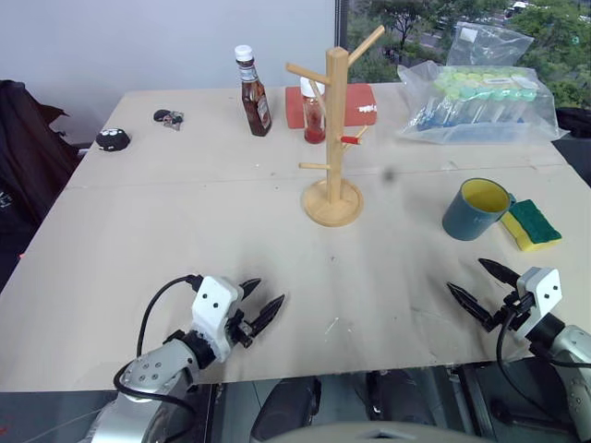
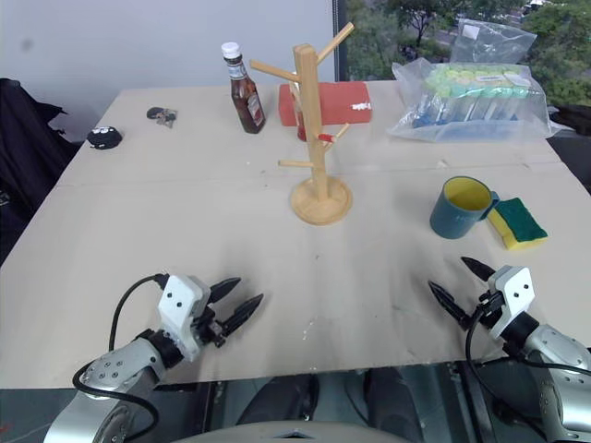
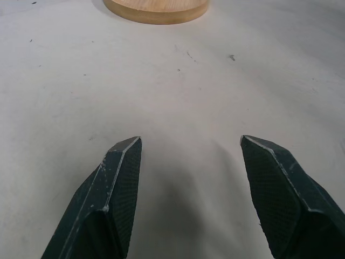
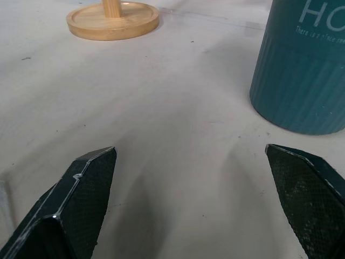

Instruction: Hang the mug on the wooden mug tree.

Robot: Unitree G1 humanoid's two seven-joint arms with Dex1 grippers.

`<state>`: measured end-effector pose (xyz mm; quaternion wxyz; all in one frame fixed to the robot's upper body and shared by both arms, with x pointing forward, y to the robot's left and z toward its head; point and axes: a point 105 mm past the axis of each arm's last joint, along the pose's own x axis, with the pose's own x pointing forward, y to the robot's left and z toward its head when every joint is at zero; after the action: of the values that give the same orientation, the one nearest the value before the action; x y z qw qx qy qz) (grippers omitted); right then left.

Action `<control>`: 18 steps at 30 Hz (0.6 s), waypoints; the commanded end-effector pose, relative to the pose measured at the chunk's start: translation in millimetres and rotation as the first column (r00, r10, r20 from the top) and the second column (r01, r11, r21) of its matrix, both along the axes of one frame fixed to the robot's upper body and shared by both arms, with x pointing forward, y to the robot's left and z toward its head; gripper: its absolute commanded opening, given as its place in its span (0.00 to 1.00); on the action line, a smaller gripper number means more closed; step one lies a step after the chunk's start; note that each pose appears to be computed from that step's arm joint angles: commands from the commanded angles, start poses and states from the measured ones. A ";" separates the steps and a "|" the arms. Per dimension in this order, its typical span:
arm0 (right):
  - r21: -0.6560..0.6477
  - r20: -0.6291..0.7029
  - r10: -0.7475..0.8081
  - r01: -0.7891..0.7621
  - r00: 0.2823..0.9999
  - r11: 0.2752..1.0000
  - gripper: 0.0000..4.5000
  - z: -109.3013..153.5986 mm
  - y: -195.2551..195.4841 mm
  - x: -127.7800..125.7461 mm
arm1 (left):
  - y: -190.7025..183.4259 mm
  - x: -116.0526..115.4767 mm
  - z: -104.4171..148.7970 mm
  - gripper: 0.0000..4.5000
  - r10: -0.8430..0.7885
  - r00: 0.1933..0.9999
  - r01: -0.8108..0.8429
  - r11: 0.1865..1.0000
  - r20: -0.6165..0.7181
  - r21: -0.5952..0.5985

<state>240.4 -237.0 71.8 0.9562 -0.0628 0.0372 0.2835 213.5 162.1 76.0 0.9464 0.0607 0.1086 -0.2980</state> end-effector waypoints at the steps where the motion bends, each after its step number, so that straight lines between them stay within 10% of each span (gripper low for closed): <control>1: -0.016 0.040 0.007 -0.007 0.999 1.000 1.00 9.2 -3.3 4.5 | -7.4 1.0 13.2 0.66 -0.019 0.997 0.021 0.999 0.072 -0.027; 18: -0.029 0.061 -0.019 0.021 0.998 0.999 1.00 9.2 -6.8 11.6 | -15.0 5.5 22.3 0.66 -0.053 0.991 0.061 0.996 0.121 -0.068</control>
<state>249.9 -240.0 70.0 0.9568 -0.0736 0.0347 0.2792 219.5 149.6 91.4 0.9452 0.0456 0.0574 -0.3182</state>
